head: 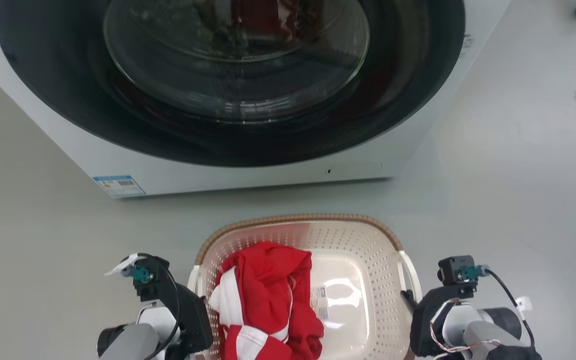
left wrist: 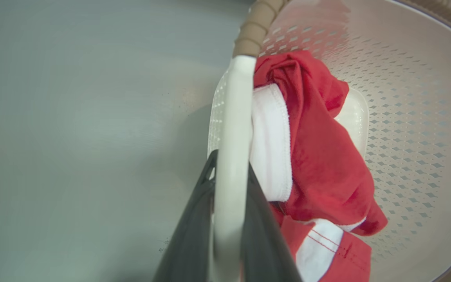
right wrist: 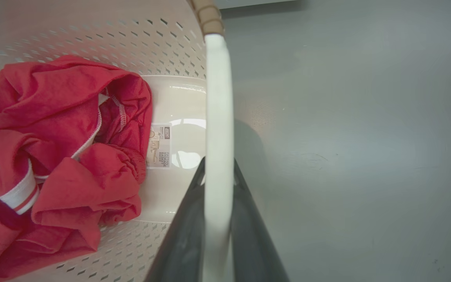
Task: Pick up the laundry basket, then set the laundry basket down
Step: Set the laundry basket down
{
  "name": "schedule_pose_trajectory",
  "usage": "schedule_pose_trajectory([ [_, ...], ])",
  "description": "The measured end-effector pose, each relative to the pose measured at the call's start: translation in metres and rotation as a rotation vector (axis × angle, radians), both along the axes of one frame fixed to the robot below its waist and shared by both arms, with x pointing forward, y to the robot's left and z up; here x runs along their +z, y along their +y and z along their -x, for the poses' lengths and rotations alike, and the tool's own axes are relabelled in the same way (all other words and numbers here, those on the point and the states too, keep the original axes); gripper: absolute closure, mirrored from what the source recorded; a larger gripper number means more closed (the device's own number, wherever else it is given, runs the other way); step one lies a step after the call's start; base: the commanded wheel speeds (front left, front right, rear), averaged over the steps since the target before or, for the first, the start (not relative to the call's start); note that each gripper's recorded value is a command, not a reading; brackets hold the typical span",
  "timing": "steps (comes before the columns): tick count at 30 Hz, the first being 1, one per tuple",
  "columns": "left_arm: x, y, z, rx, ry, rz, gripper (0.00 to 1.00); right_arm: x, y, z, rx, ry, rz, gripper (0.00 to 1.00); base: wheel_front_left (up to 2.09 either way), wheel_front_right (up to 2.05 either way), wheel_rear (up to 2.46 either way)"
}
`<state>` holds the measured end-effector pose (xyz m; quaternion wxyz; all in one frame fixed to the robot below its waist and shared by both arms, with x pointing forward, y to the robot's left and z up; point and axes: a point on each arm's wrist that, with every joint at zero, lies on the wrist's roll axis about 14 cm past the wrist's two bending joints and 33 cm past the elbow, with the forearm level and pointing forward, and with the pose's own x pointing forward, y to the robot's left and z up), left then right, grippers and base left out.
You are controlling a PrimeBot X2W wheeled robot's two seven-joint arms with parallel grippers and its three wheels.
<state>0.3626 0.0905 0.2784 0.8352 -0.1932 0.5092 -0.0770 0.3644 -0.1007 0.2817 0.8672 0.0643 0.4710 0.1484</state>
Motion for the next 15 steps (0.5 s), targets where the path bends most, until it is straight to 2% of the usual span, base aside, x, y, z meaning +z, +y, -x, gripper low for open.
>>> schedule_pose_trajectory([
  [15, -0.040, 0.004, -0.046, 0.022, -0.015, -0.014, 1.00, -0.037, 0.003, -0.048, 0.039, -0.012, 0.014, 1.00, 0.00, 0.00, 0.00],
])
